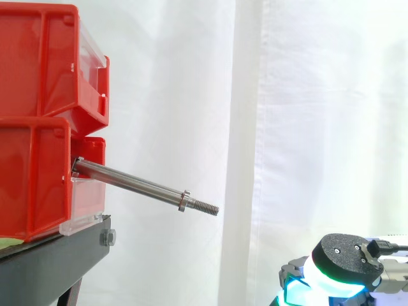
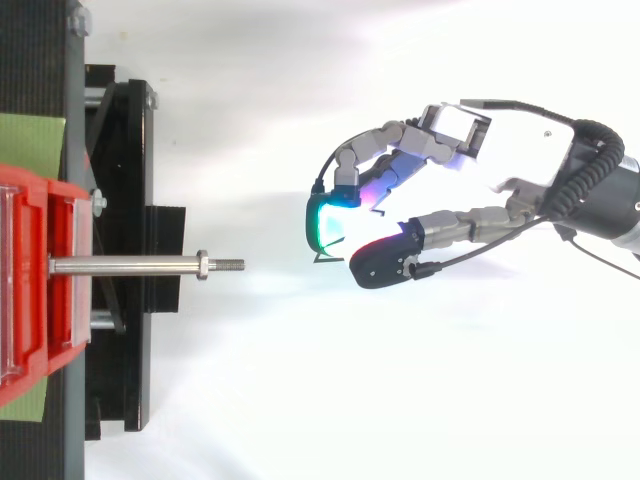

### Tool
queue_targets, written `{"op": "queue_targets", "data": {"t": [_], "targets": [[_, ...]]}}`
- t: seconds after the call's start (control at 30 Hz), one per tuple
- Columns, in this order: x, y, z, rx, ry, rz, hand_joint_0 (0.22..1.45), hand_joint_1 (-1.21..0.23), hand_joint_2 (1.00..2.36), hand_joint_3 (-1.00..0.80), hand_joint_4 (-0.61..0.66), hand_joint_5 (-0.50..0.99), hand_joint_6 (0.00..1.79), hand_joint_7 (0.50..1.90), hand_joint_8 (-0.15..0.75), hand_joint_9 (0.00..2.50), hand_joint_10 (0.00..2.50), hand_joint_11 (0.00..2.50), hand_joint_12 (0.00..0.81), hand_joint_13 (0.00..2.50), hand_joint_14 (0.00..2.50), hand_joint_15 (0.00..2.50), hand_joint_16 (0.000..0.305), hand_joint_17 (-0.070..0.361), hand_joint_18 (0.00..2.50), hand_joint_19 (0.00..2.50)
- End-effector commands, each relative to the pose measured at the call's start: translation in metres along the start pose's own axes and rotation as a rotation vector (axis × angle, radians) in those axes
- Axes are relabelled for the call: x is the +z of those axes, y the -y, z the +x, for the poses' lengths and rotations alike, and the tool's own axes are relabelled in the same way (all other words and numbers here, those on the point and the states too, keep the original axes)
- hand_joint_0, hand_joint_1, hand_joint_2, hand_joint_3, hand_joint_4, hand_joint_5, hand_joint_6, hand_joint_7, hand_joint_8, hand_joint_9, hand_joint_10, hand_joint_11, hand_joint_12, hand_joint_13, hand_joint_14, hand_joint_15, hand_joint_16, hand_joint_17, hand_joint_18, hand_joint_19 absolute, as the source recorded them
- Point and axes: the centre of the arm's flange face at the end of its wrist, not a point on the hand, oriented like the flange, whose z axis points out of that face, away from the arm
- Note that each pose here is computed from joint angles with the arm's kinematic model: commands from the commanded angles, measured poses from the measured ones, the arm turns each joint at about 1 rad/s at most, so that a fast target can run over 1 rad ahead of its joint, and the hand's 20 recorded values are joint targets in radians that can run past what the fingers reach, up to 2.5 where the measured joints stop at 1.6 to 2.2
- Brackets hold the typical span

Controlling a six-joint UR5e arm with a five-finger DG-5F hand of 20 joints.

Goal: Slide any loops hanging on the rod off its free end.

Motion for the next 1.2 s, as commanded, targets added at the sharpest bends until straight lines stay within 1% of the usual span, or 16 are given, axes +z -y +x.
{"op": "queue_targets", "data": {"t": [0.0, 0.33, 0.67, 1.17], "targets": [[0.0000, 0.0000, 0.0000, 0.000, 0.000, 0.000, 0.60, -0.65, 1.02, -0.22, 0.07, -0.16, 0.89, 1.11, 0.322, 1.03, 0.02, 0.68, 0.334, 0.82, 0.02, 0.38, 0.052, 0.116, 0.73, 0.54], [0.0000, 0.0000, 0.0000, 0.000, 0.000, 0.000, 0.60, -0.66, 1.02, -0.19, 0.09, -0.15, 0.89, 1.09, 0.341, 1.08, 0.02, 0.69, 0.333, 0.89, 0.02, 0.41, 0.054, 0.121, 0.80, 0.52], [0.0005, -0.0005, 0.0000, 0.000, 0.001, -0.001, 0.60, -0.67, 1.01, -0.16, 0.10, -0.14, 0.89, 1.07, 0.375, 1.13, 0.01, 0.71, 0.351, 0.97, 0.01, 0.42, 0.056, 0.126, 0.88, 0.49], [0.0000, 0.0000, 0.0000, 0.000, 0.000, 0.000, 0.60, -0.67, 1.01, -0.18, 0.11, -0.14, 0.89, 1.06, 0.373, 1.13, 0.02, 0.72, 0.353, 0.98, 0.01, 0.44, 0.057, 0.128, 0.90, 0.50]]}}
